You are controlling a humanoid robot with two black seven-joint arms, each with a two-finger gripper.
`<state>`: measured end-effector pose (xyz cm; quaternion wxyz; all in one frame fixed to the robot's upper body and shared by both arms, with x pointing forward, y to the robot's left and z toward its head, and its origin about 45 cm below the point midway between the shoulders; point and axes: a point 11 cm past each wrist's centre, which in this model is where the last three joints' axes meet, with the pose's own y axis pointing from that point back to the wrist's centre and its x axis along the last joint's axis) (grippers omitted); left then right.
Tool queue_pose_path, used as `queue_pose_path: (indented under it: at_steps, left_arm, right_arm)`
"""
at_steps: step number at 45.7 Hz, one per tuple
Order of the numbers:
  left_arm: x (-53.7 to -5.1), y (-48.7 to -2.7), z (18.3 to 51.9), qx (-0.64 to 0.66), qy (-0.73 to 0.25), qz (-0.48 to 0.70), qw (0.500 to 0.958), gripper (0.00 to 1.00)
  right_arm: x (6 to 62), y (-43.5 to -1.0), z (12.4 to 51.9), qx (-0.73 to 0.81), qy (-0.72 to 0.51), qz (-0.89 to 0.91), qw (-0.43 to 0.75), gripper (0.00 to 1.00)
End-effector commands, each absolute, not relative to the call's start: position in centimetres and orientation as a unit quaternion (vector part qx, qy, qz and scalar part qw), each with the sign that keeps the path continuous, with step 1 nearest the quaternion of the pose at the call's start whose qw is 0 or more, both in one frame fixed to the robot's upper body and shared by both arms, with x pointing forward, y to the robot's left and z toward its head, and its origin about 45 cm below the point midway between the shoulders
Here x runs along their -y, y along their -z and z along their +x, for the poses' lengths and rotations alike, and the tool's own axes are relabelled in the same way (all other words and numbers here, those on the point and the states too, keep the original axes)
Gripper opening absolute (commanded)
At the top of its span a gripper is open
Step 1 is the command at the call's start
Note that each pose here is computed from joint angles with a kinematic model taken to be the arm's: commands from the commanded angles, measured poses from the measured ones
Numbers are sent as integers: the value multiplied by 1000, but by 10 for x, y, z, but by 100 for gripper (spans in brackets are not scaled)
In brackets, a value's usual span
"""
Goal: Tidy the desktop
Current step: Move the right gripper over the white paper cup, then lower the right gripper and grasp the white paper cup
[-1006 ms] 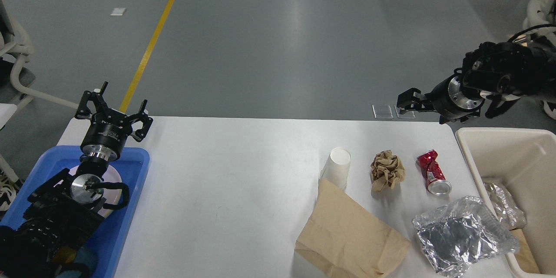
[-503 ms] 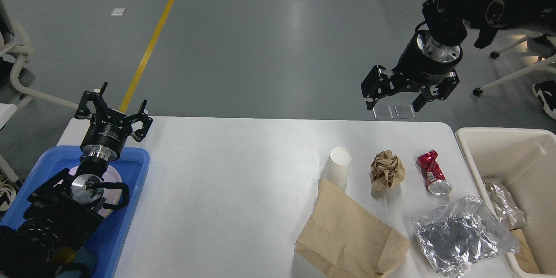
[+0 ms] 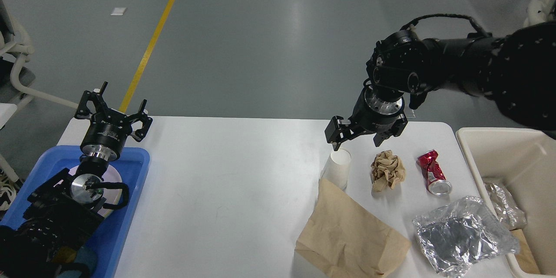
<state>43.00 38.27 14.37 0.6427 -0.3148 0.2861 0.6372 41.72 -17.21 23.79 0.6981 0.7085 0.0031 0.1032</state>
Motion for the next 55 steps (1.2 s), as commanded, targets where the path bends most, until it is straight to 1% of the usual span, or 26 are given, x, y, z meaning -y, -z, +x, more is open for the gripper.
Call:
queue_pose_path:
  at_steps: [1,20,55]
  left_arm:
    - [-383,-144,430,-286,-637,-315,643,97]
    - [-383,-144,430,-286,-637,-315,643,97]
    - [-383,-144,430,-286,-637,-315,643,97]
  right_arm:
    - [164,-218,422,0,-114,710,695,100]
    - [161,-177,428,13,-118,715,689,100]
    - [165,-143,424,44,-135,716,684,100]
